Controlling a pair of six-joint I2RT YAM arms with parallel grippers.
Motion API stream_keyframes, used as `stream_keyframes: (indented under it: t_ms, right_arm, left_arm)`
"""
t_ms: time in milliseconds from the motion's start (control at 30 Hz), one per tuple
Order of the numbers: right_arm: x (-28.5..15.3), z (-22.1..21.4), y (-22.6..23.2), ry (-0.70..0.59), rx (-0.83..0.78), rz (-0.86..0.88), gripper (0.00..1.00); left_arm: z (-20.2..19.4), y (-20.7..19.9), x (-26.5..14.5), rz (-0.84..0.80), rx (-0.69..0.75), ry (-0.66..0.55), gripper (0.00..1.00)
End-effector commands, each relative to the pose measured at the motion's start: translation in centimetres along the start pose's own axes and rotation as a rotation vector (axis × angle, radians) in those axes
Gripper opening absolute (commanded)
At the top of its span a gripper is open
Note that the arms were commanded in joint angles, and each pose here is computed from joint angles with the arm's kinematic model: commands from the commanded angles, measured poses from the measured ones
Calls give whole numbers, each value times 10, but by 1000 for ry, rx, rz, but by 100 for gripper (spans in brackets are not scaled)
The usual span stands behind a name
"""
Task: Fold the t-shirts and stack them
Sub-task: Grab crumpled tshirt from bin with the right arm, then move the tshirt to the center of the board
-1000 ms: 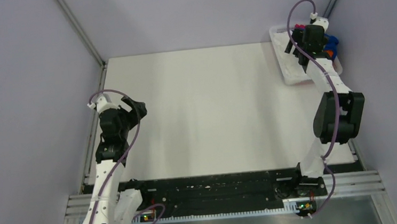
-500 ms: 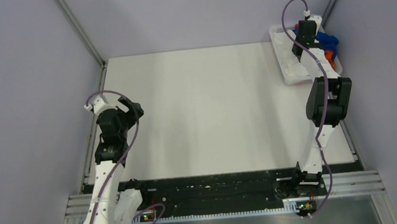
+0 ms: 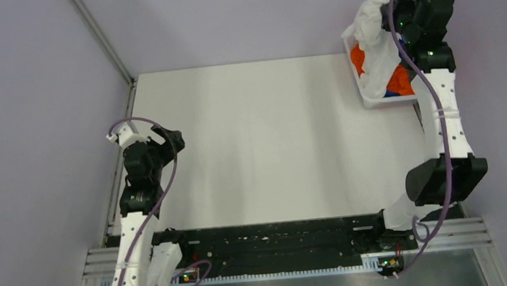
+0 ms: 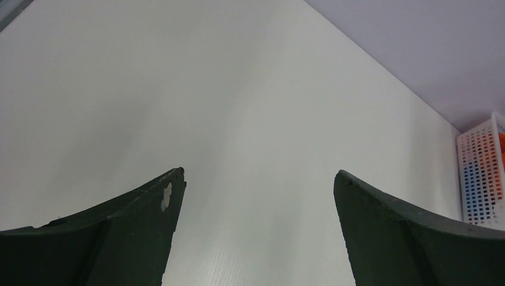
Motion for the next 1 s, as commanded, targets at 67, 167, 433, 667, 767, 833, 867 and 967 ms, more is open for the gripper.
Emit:
stream_keyframes:
  t_ms: [67,167,433,667,767,833,867,967]
  right_arm:
    - [-71,41,126,-85,-49,544,0]
    - [-89,34,163,-49,-52,688,0]
    - [-138,0,262,81,-72,1062,0]
    - [-142,-37,267,169,-90,1061,0]
    - [-128,-73,230,217,-84,844,0]
    - [-120,-108,189,307,-35,724,0]
    - [-114,-130,157,373,9,670,0]
    - [-109,-204,65,532,188,467,10]
  left_arm:
    - [13,-7,-7,-59,6,-52,99]
    - [12,-7,-8,-57,4,-50,99]
    - [14,-6,-14,-49,-3,-65,99]
    - [17,-2,-20,0,-21,-79,99]
    - [16,-1,-20,7,-36,-79,99]
    - [14,-1,-17,14,-48,-68,99]
    - [13,-1,-15,19,-56,-63,99]
    - [8,-5,-5,-9,-77,-20,99]
Point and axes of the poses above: each gripper's point midway between its finger pads, its own x axis out along the fingers, its own y axis along the line the jaws close on, z = x × y, the point moved 8 cm from there along -x, back along the fingers, and after that the axes turned 13 degrees about x, right-handed, at the moved point
